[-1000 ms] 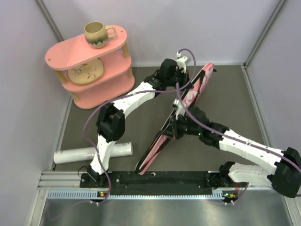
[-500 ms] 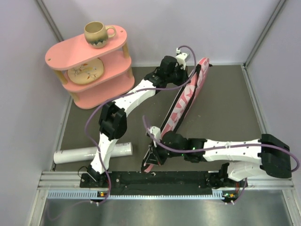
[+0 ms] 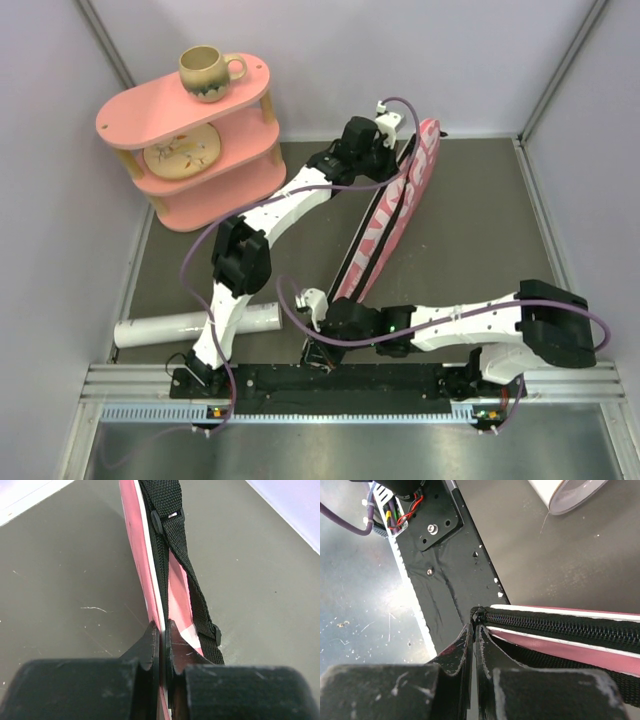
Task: Pack up the badminton gear
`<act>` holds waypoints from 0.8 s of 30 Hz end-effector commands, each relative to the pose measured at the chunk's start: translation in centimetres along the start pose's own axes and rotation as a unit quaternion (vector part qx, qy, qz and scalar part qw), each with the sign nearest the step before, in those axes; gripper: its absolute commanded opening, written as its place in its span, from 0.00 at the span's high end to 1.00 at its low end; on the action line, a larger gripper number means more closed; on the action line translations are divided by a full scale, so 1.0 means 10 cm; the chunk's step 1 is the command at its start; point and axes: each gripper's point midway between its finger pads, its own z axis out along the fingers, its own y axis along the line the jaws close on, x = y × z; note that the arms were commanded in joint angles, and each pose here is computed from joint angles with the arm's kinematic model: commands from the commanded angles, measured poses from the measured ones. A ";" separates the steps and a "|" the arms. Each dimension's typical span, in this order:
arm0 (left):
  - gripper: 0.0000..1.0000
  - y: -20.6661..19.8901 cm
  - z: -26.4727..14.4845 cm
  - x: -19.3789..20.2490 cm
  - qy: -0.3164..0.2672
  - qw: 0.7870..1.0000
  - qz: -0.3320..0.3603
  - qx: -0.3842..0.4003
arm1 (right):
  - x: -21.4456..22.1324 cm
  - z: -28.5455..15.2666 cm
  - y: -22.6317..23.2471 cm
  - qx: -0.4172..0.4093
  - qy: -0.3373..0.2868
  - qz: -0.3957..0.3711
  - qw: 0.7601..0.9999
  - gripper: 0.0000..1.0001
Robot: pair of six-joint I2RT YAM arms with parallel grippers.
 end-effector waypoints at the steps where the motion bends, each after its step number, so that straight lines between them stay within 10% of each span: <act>1: 1.00 0.26 -0.13 -0.70 -0.105 0.992 0.045 -0.048 | 0.21 0.07 0.38 -0.063 0.049 -0.012 0.997 1.00; 9: 1.00 0.28 -0.27 -0.70 -0.087 0.992 0.063 -0.062 | -0.03 -0.11 0.29 -0.019 0.011 -0.035 0.999 0.99; 13: 1.00 0.43 -0.43 -0.60 -0.054 0.986 0.100 -0.120 | -0.46 -0.56 0.11 0.063 -0.071 -0.038 0.995 0.66; 24: 1.00 0.39 -0.76 -0.53 -0.013 0.960 0.194 -0.203 | -0.80 -2.12 -0.91 0.278 -0.301 0.120 0.904 0.49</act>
